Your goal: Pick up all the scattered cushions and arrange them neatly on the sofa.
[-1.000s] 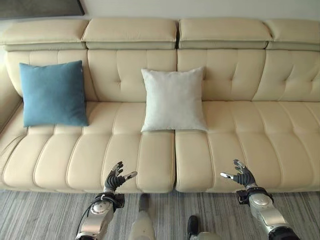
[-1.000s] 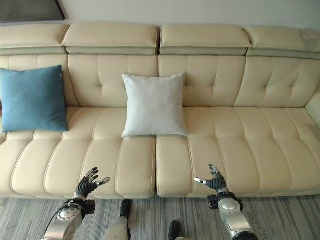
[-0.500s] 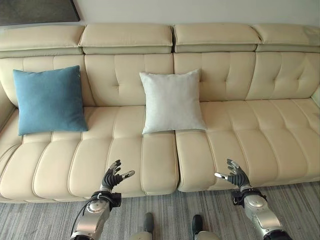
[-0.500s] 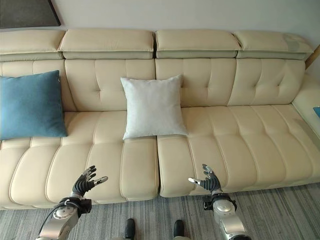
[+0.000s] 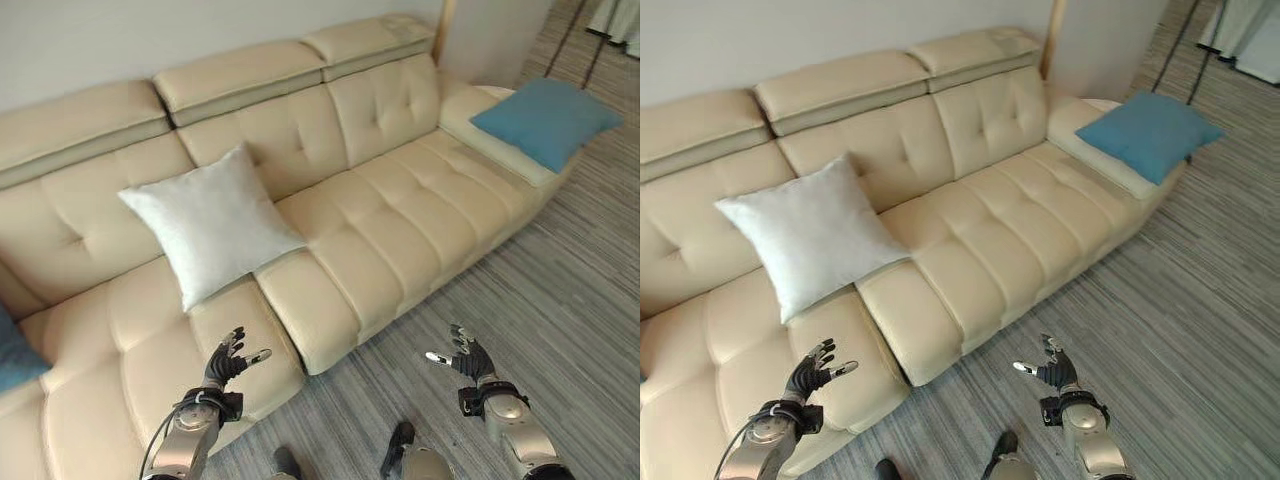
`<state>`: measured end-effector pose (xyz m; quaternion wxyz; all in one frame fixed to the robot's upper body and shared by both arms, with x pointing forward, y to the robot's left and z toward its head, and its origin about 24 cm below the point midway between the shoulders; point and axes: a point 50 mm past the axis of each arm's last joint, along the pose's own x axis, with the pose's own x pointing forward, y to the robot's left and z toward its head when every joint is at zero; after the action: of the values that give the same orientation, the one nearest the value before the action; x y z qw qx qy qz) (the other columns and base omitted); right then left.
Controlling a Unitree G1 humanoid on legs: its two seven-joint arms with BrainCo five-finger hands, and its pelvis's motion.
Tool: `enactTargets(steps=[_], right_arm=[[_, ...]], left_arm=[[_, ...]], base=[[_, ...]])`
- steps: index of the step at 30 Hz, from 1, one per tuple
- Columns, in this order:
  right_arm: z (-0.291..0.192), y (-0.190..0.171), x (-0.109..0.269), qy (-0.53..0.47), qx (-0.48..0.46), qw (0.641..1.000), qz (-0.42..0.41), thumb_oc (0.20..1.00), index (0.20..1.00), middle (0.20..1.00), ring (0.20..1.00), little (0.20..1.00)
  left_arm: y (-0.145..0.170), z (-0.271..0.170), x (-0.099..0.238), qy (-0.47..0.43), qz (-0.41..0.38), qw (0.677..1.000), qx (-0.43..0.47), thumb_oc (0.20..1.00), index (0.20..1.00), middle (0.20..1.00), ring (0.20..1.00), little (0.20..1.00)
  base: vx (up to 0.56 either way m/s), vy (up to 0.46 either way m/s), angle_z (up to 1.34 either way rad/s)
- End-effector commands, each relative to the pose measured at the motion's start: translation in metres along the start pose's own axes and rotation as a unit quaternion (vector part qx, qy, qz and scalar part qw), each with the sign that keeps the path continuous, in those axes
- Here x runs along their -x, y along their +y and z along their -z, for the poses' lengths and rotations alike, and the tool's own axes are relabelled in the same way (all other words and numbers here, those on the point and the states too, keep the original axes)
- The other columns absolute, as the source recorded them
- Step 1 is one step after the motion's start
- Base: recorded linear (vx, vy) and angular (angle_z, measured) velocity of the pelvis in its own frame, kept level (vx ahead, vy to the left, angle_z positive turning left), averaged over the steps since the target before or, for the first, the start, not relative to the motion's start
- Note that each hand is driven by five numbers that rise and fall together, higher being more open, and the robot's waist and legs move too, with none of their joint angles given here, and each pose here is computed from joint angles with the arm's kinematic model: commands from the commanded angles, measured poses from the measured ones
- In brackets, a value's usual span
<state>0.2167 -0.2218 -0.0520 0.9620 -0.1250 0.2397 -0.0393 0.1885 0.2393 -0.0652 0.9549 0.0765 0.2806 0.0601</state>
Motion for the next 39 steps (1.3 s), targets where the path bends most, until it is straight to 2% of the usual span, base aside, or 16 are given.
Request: enactTargets(steps=[1, 7, 19, 30, 39], right_arm=[[-0.01, -0.025, 0.003, -0.029, 0.001, 0.999, 0.046, 1.0, 1.0, 1.0, 1.0, 1.0], [0.004, -0.04, 0.014, -0.015, -0.007, 0.997, 0.074, 1.0, 1.0, 1.0, 1.0, 1.0], [-0.025, -0.033, 0.001, -0.067, 0.02, 0.995, 0.069, 1.0, 1.0, 1.0, 1.0, 1.0], [-0.025, -0.018, -0.001, -0.062, 0.022, 0.997, 0.037, 1.0, 1.0, 1.0, 1.0, 1.0], [-0.019, -0.014, -0.001, -0.048, 0.013, 0.998, 0.032, 1.0, 1.0, 1.0, 1.0, 1.0]], left_arm=[[-0.003, -0.039, -0.009, -0.079, 0.018, 0.996, -0.029, 1.0, 1.0, 1.0, 1.0, 1.0], [-0.016, -0.048, -0.01, -0.102, 0.036, 0.994, -0.011, 1.0, 1.0, 1.0, 1.0, 1.0], [-0.032, -0.05, -0.009, -0.114, 0.033, 0.993, 0.015, 1.0, 1.0, 1.0, 1.0, 1.0], [-0.014, -0.037, -0.006, -0.089, 0.018, 0.996, -0.003, 1.0, 1.0, 1.0, 1.0, 1.0], [-0.009, -0.052, -0.009, -0.113, 0.01, 0.993, -0.016, 1.0, 1.0, 1.0, 1.0, 1.0]], base=[[0.19, -0.26, -0.91], [0.17, -0.195, -0.5], [0.18, 0.007, -0.72], [0.21, 0.15, -0.7], [0.15, 0.041, -0.38]])
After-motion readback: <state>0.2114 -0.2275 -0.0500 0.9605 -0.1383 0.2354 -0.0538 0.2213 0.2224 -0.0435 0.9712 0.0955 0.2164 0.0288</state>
